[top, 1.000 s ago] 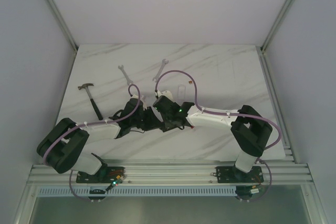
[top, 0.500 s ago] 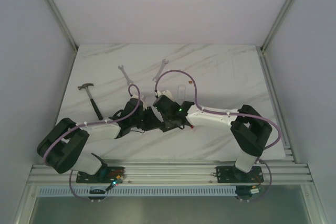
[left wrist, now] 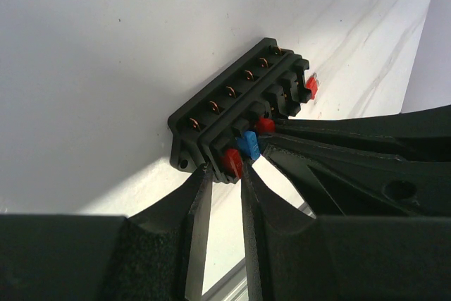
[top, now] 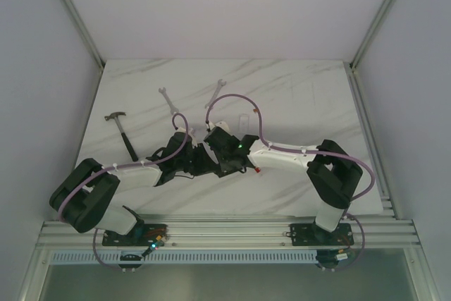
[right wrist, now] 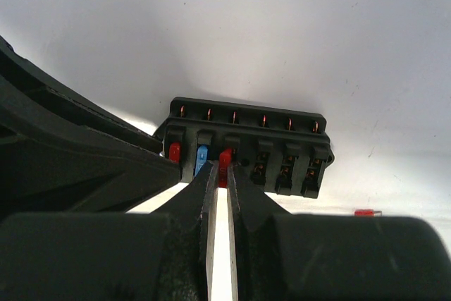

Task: Snap on the fuse box
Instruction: Install the fuse at the fuse box base.

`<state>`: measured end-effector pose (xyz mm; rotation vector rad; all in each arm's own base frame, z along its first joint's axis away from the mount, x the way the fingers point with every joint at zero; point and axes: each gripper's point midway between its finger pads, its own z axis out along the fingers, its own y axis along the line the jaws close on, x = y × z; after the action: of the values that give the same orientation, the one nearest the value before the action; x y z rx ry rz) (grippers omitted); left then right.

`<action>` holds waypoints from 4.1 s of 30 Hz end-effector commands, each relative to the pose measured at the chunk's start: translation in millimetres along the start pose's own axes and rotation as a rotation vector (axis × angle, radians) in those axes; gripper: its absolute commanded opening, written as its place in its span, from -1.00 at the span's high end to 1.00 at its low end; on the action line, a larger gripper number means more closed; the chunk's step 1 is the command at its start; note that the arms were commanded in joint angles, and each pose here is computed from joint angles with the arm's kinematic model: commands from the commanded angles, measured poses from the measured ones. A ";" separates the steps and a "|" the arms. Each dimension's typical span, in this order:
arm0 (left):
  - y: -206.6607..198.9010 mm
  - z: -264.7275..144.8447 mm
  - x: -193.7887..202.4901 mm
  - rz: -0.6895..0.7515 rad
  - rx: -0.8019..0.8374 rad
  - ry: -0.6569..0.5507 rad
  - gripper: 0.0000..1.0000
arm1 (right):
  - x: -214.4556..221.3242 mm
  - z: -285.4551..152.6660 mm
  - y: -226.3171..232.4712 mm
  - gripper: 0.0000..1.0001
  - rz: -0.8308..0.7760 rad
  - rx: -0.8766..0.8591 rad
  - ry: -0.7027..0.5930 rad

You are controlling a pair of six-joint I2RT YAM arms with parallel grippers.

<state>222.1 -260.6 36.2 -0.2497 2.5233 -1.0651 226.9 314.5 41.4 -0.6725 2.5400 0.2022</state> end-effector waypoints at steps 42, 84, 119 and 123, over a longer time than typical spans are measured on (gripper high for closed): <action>66.0 -2.9 24.6 -0.027 -0.240 0.057 0.39 | 90.1 9.4 -47.8 1.00 -0.104 0.178 0.352; 71.4 -4.1 27.6 -0.035 -0.257 0.062 0.40 | 104.0 1.5 -63.1 1.00 -0.146 0.211 0.415; 72.2 -5.3 25.7 -0.033 -0.260 0.048 0.40 | 123.0 16.0 -61.0 1.00 -0.157 0.190 0.464; 68.1 -6.0 24.0 -0.030 -0.247 0.044 0.39 | 70.7 2.8 -43.4 0.87 -0.131 0.134 0.309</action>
<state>222.8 -261.2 36.5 -0.2586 2.5207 -1.0698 230.4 311.2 40.6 -0.7318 2.5450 0.1532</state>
